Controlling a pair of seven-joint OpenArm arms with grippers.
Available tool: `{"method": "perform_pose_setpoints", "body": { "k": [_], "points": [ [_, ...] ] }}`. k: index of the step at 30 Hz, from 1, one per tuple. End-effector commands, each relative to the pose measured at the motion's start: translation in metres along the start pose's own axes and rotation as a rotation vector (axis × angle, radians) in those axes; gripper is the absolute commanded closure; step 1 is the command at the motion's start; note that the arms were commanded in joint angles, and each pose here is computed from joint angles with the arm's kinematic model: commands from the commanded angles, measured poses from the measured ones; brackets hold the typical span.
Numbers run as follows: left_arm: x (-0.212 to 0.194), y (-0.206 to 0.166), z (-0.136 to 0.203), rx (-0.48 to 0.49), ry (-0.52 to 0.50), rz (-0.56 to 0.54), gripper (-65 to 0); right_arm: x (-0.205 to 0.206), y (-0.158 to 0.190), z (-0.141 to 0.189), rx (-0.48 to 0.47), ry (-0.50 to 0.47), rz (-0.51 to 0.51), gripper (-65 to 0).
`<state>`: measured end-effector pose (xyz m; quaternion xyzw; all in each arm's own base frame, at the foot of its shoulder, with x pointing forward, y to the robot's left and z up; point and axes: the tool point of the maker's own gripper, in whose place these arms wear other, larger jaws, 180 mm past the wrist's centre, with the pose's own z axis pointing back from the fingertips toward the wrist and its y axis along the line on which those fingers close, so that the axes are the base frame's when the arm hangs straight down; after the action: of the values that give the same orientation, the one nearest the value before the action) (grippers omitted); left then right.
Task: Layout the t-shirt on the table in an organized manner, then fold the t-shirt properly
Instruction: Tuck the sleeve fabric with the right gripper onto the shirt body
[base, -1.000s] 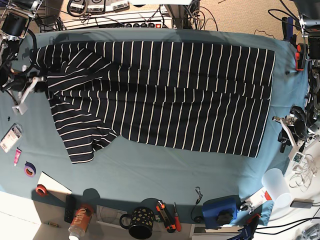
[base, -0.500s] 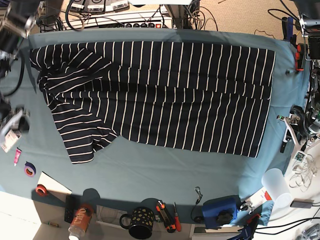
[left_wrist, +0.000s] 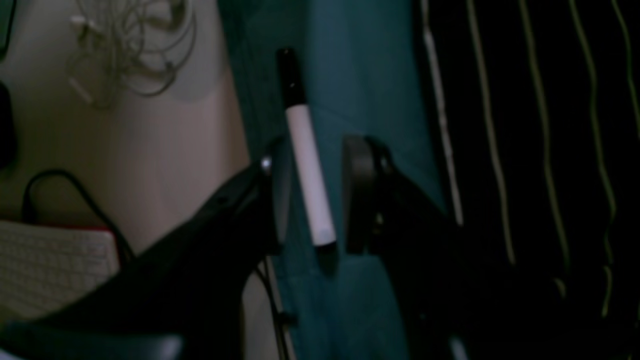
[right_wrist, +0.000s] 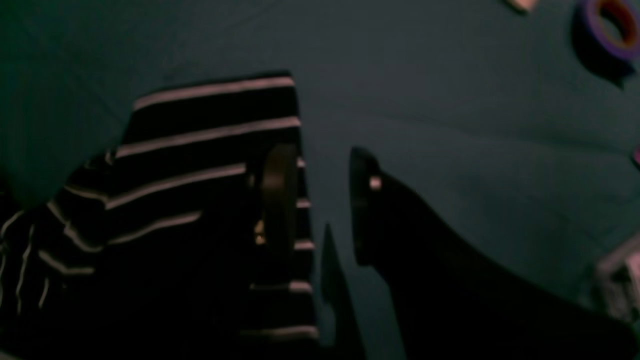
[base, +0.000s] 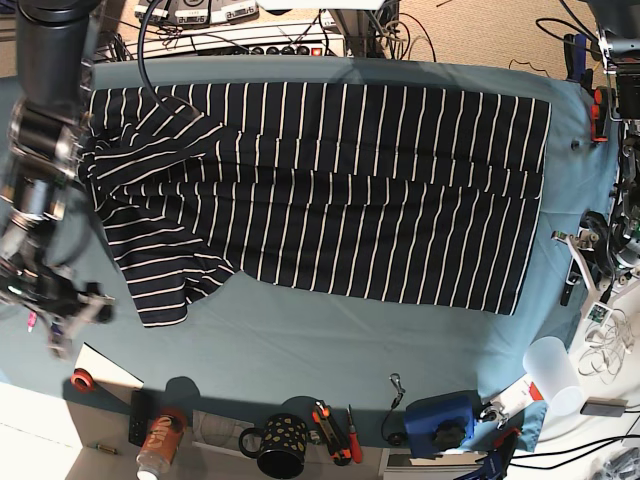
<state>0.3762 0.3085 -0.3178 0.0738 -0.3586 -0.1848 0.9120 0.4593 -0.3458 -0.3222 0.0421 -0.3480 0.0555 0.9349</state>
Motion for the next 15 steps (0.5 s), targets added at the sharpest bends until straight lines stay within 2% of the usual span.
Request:
{"method": "perform_pose_setpoints", "body": {
  "k": [1, 4, 7, 12, 15],
  "points": [
    [0.017, 0.012, 0.008, 0.025, -0.049, -0.011, -19.0, 0.021, -0.01, 0.007, -0.038, -0.063, -0.004, -17.8],
    [0.018, 0.01, 0.008, 0.012, -0.055, -0.004, -20.9, 0.005, -0.008, -0.013, -0.09, -0.029, -0.028, -17.8],
    [0.018, 0.01, 0.008, 0.013, -0.055, -0.004, -21.2, -0.011, -0.004, -0.025, -0.095, 0.004, -0.039, -17.8],
    [0.018, 0.01, 0.008, 0.014, -0.054, -0.004, -21.1, -0.005, -0.009, -0.024, -0.113, -0.038, -0.019, -17.8],
    [0.018, 0.011, 0.008, 0.018, -0.055, 0.001, -21.1, -0.006, -0.008, -0.024, -0.116, -0.032, -0.008, -17.8]
  ]
}}
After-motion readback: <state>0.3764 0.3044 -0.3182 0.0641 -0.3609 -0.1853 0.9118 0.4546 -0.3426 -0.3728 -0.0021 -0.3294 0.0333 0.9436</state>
